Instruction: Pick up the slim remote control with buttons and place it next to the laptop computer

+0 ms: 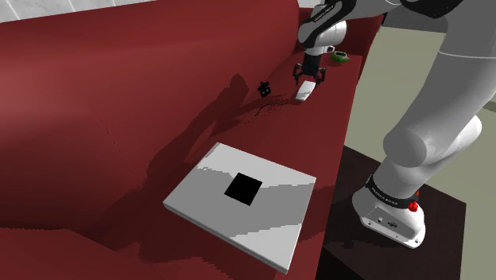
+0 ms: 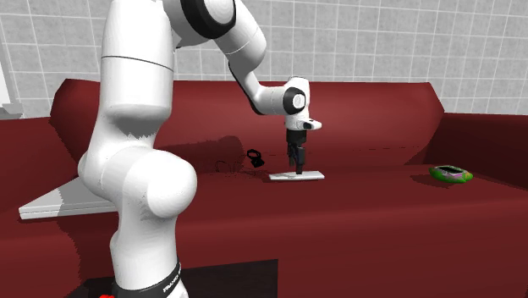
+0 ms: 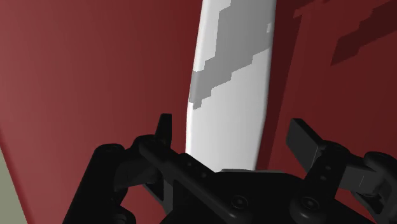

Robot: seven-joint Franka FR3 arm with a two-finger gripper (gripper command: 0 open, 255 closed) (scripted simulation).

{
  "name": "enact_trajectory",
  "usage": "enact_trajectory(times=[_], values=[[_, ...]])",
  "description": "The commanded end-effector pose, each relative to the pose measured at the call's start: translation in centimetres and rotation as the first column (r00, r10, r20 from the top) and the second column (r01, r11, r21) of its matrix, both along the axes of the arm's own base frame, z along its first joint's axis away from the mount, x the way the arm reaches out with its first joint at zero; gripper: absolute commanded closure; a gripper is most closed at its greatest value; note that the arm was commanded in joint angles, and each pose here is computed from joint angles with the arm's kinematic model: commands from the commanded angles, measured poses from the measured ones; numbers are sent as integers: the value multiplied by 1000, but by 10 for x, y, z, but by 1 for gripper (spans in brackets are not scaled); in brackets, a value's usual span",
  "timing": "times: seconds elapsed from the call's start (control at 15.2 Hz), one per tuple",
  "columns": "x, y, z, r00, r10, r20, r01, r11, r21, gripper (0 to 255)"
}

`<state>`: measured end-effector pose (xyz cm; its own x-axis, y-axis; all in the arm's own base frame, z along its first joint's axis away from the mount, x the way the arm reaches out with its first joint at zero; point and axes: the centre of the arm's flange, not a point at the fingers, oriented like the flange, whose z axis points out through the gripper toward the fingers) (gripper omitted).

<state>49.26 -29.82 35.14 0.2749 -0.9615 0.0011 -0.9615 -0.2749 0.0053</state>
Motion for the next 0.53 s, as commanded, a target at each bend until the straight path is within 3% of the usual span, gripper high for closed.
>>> enact_trajectory(times=[0.0,0.13,0.46], values=[[0,0,-10,1000,-2,0,2,1000,0,0],[0,0,-24,1000,-2,0,2,1000,0,0],[0,0,-24,1000,-2,0,2,1000,0,0]])
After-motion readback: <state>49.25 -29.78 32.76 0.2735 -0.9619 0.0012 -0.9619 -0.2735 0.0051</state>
